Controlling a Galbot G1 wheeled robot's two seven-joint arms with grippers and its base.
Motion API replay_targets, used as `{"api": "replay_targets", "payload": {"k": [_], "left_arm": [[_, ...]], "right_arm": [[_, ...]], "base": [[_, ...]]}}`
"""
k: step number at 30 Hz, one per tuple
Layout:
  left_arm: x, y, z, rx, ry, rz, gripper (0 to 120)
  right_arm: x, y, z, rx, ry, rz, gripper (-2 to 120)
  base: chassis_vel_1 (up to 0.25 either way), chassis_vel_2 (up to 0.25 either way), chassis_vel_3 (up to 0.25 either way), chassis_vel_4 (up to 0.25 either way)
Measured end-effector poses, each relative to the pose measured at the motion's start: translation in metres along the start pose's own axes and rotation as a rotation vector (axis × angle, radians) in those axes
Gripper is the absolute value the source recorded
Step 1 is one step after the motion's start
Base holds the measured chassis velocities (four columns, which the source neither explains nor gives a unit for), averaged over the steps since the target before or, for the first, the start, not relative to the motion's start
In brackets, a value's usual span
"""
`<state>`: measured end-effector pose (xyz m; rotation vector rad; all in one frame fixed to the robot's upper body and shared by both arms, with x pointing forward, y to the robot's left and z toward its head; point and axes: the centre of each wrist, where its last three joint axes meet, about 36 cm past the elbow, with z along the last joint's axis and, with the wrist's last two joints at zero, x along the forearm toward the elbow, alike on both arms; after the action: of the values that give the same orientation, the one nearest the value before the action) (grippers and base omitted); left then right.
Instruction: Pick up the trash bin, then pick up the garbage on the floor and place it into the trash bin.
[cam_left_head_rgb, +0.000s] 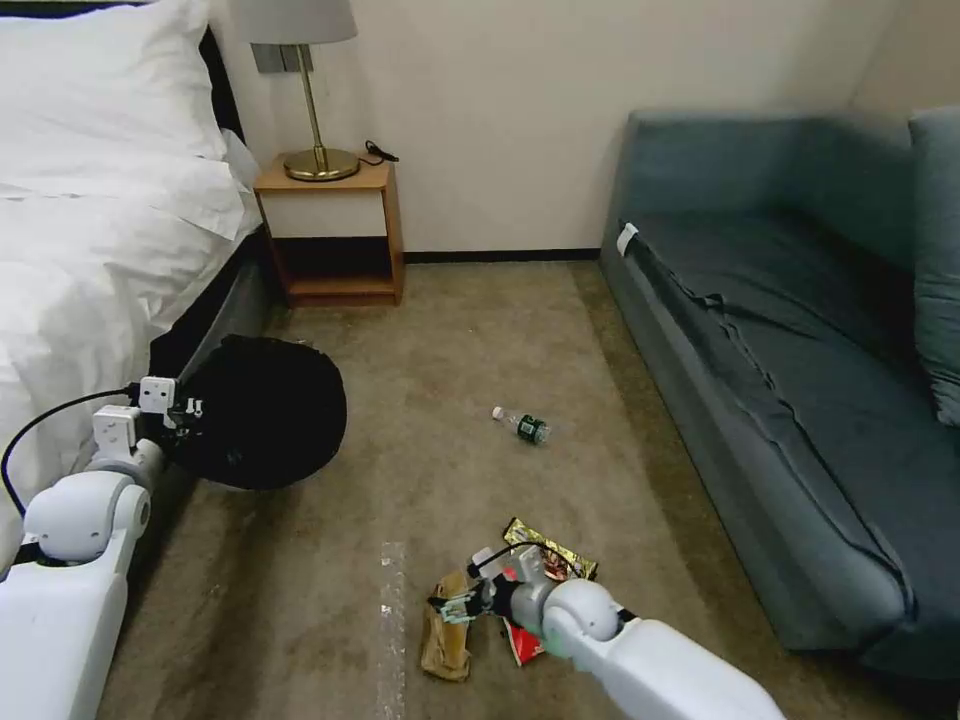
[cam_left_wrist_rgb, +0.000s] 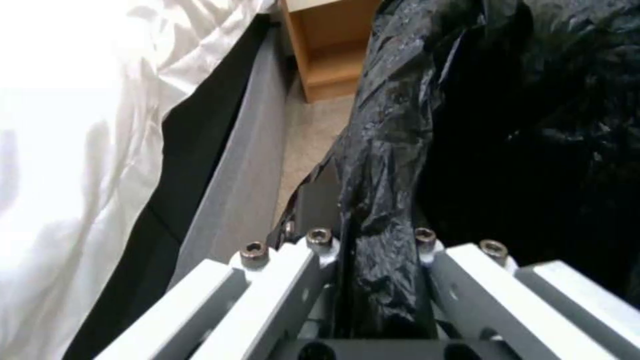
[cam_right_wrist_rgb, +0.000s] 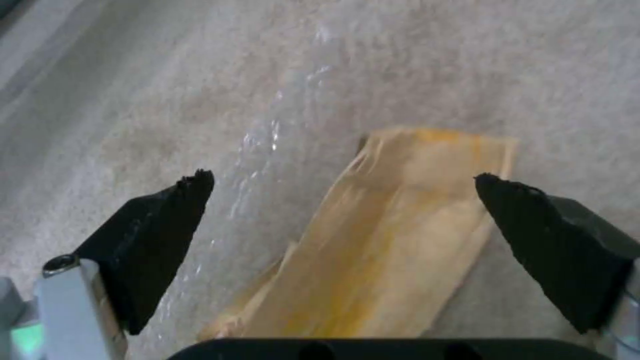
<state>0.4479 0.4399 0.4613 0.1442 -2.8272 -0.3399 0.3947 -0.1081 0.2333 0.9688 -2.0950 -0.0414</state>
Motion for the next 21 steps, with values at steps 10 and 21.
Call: {"api": "replay_targets", "payload": {"k": [10, 21], "left_arm": [[0.001, -0.002, 0.000, -0.003, -0.003, 0.006, 4], [0.001, -0.002, 0.001, -0.008, -0.004, 0.006, 4]], "right_arm": [[-0.015, 0.006, 0.031, 0.026, 0.002, 0.017, 100], [-0.030, -0.003, 0.064, 0.053, 0.021, 0.037, 93]], "base": [[0.000, 0.000, 0.000, 0.000], [0.000, 0.000, 0.000, 0.000]]}}
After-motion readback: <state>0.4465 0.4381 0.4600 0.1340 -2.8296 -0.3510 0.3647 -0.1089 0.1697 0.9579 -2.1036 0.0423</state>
